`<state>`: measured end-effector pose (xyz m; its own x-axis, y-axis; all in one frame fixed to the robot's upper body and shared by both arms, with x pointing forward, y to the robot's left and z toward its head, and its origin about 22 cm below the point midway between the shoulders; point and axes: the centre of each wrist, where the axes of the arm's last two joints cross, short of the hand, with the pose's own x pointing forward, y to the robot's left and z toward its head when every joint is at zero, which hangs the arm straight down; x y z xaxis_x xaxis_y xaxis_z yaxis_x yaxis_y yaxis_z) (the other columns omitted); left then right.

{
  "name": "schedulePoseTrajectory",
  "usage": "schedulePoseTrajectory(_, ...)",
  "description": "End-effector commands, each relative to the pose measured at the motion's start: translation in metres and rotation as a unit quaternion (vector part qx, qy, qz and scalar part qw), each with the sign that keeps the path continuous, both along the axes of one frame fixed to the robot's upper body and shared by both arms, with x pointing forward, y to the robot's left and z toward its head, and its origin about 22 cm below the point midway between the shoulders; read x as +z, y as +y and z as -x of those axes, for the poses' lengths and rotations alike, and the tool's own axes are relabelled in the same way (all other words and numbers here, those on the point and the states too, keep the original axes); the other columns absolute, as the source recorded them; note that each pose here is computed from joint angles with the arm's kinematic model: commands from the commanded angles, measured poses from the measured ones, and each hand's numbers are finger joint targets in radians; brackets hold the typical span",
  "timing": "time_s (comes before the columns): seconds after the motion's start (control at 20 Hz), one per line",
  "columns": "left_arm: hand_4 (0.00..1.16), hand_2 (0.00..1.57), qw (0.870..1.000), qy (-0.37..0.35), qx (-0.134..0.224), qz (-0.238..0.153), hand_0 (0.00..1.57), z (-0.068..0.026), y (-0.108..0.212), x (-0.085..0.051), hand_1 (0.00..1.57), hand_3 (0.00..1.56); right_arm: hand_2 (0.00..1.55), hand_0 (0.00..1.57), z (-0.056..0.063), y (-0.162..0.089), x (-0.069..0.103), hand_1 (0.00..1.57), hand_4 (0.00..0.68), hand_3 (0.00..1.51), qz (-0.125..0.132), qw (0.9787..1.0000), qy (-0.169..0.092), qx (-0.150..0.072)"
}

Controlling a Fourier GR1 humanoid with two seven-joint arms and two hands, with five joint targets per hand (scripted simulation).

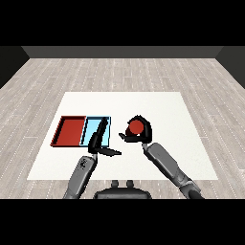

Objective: Pick the red can and put it in the red box

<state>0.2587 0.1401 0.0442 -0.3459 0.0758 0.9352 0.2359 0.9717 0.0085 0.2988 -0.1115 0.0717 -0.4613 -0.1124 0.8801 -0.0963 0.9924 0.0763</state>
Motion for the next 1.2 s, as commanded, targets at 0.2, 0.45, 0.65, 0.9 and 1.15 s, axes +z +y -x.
schedulePoseTrajectory(0.2, 0.00, 0.00, 0.999, 0.035, -0.005, -0.011, 0.00, -0.0026, -0.034, -0.017, 0.00, 0.00, 1.44, 1.44, 0.018, -0.006, 0.013, 1.44, 0.630, 1.40, -0.004, 0.9996, -0.018, 0.019)
schedulePoseTrajectory(0.45, 0.00, 0.00, 0.999, 0.051, -0.016, -0.001, 0.00, -0.0162, -0.022, -0.026, 0.00, 0.00, 1.44, 1.46, 0.020, 0.005, -0.011, 1.46, 0.659, 1.39, -0.004, 0.9995, -0.026, 0.018)
schedulePoseTrajectory(0.65, 0.00, 0.00, 0.998, 0.063, -0.021, -0.007, 0.00, -0.0159, -0.038, -0.042, 0.00, 0.00, 1.44, 1.46, 0.026, 0.000, 0.009, 1.46, 0.653, 1.39, -0.005, 0.9993, -0.036, 0.011)
schedulePoseTrajectory(0.9, 0.00, 0.00, 0.998, 0.067, -0.017, 0.003, 0.00, -0.0158, -0.030, -0.043, 0.00, 0.00, 1.43, 1.47, 0.024, 0.014, 0.007, 1.47, 0.664, 1.39, -0.010, 0.9987, -0.033, 0.037)
schedulePoseTrajectory(1.15, 0.00, 0.00, 0.997, 0.068, -0.033, 0.008, 0.00, -0.0083, -0.055, -0.035, 0.00, 0.00, 1.44, 1.45, 0.021, 0.023, -0.009, 1.45, 0.666, 1.39, -0.021, 0.9983, -0.036, 0.040)
